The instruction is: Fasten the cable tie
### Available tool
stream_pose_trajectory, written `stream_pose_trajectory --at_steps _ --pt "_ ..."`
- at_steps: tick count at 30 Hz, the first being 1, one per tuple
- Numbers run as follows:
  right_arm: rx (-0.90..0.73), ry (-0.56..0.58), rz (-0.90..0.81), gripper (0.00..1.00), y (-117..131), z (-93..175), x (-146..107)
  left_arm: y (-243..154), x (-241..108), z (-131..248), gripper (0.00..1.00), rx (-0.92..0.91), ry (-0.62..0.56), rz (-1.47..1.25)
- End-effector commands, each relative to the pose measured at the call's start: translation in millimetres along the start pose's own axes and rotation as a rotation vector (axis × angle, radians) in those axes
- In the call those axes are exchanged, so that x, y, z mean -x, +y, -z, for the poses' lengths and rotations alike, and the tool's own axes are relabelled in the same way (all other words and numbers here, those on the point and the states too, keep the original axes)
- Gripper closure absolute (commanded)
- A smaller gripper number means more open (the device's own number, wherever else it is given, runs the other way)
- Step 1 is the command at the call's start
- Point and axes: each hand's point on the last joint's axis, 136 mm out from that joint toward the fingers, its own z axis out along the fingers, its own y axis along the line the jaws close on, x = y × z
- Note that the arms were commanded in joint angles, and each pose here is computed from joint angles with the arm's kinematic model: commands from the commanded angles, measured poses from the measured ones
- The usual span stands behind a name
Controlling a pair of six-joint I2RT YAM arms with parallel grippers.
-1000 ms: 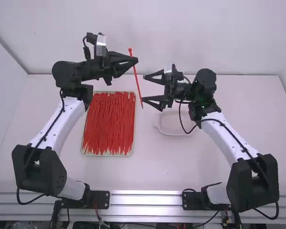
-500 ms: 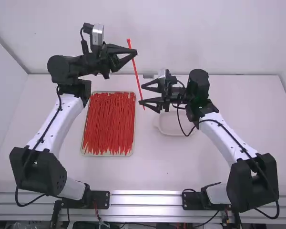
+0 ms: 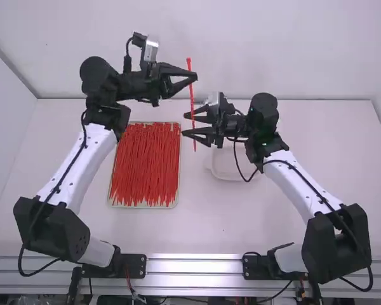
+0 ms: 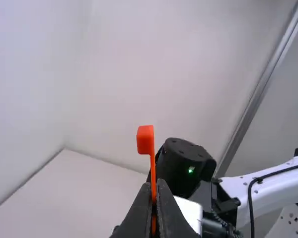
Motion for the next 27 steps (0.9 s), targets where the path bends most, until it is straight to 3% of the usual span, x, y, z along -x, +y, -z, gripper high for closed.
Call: stream_pose_trajectory --at_steps 1,10,12,15,19,27 --pt "-0.008 -0.011 -0.009 1.00 -5 5 11 -17 12 -1 0.99 -0.023 -0.007 -0.122" --pt "-0.017 -0.005 -0.027 1.00 -7 6 9 -15 13 1 0.96 -0.016 -0.010 -0.137" --pt "-0.018 -0.005 -0.027 1.00 -7 6 9 -15 14 1 0.88 -0.016 -0.012 -0.145" --pt "-0.019 -0.006 -0.020 1.00 -8 7 9 -16 18 4 0.67 -0.015 -0.023 -0.179" --pt "-0.021 -0.006 -0.021 1.00 -8 8 9 -22 23 3 0.60 -0.030 -0.036 -0.199" --pt "-0.029 -0.006 -0.021 1.00 -11 10 9 -22 25 5 0.62 -0.026 -0.041 -0.217"
